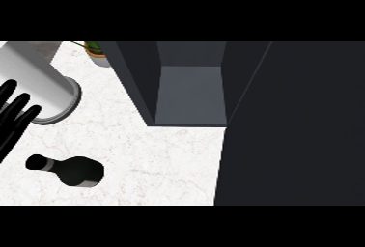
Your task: Pick up the wine, place it into the cabinet and close the cabinet
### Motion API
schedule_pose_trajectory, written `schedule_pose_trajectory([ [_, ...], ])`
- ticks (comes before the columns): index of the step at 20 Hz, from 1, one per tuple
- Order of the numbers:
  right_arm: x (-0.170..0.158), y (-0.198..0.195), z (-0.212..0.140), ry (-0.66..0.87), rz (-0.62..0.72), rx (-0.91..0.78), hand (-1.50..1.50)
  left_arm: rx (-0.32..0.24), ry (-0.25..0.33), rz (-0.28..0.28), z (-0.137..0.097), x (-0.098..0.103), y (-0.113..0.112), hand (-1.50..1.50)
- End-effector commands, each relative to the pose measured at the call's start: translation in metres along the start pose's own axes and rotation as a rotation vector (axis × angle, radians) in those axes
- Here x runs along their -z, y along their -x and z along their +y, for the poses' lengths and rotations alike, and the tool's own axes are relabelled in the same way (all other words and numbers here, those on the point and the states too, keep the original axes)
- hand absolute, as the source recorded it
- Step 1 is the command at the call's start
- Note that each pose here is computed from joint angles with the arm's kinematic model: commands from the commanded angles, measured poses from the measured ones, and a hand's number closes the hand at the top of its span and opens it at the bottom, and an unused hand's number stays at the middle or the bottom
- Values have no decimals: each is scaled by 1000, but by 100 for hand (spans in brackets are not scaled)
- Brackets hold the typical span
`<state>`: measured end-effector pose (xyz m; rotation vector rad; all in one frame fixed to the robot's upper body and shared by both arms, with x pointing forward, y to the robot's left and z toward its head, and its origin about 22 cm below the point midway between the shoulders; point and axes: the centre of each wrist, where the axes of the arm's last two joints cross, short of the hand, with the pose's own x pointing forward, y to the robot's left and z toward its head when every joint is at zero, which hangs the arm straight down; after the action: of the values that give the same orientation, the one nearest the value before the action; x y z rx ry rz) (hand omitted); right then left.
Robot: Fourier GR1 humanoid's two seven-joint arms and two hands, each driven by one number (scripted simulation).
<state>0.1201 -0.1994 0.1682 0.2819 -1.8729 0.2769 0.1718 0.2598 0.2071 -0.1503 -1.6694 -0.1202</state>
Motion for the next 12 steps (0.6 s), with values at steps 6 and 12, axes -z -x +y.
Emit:
schedule_pose_trajectory([
  [6, -31, -47, 2, -43, -62, 25, -150, 5, 32, -95, 23, -28, -17, -150],
  [12, -28, -45, 7, -12, -70, 21, -150, 12, -10, -52, 53, -34, -10, -150],
])
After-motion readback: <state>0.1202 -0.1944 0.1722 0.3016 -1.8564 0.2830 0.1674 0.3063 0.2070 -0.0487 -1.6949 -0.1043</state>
